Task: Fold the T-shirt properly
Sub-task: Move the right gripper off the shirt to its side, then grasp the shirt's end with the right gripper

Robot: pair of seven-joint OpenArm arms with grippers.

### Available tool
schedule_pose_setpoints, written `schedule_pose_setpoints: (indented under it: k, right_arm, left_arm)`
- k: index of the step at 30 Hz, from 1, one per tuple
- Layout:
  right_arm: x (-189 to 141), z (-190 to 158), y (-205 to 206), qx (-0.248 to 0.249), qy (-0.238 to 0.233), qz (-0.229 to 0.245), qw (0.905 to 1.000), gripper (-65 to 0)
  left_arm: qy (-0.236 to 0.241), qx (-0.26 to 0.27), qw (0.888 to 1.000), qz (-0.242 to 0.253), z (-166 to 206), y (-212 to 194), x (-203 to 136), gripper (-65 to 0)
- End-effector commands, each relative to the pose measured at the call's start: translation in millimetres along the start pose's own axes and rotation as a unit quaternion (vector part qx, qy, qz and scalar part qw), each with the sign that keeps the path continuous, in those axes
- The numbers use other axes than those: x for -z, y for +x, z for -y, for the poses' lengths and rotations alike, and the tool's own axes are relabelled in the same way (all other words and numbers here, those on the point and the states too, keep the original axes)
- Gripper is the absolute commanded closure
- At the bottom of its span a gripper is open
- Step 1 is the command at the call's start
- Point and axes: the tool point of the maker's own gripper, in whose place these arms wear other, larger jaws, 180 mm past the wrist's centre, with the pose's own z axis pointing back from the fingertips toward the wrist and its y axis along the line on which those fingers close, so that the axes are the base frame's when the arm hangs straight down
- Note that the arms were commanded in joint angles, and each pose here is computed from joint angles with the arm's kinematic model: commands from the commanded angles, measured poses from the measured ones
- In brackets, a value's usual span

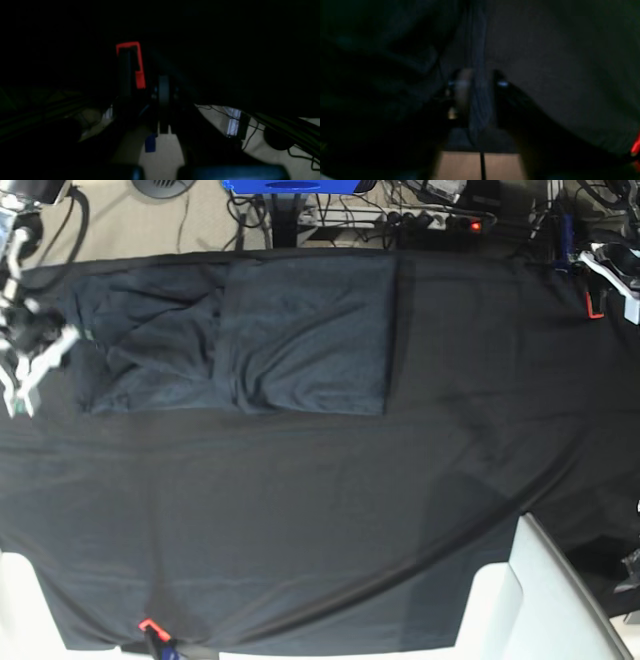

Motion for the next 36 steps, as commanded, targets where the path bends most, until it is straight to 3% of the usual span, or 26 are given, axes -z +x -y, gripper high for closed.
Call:
schedule_pose_setpoints:
  k: [1,5,7,14,18,23,36]
  right_arm:
    - [-3,12,12,-0.006,0.002,0.017,0.9998,-29.0]
    - [7,44,-9,0.092,-0.005,-0.017,0.9956,-56.4]
    - [12,59,-20,0.128,-0.003,-0.037,0.9910,-60.2]
    - [38,43,-37,0.170,0.047,-0.079,0.9812,-57.3]
    - [42,17,-37,0.175,0.091,-0.076,0.9774,-51.8]
    - [41,-13,-36,0.186,0.155,-0.072,0.9676,-51.0]
    - [40,-65,-34,0.128,0.206,-0.082,0.9666,-50.7]
  left_arm:
    - [0.004,0.009,1.000,0.019,-5,13,-5,0.0]
    - [0.000,0.003,1.000,0.018,-1,10,-3,0.0]
    - [0.000,0.003,1.000,0.019,0,11,-3,0.0]
    - [-0.001,0.000,1.000,0.019,2,9,-2,0.0]
    - [0.000,-0.001,1.000,0.014,1,6,-1,0.0]
    - [0.000,0.000,1.000,0.015,1,6,-1,0.0]
    - [0.000,-0.001,1.000,0.014,1,6,-1,0.0]
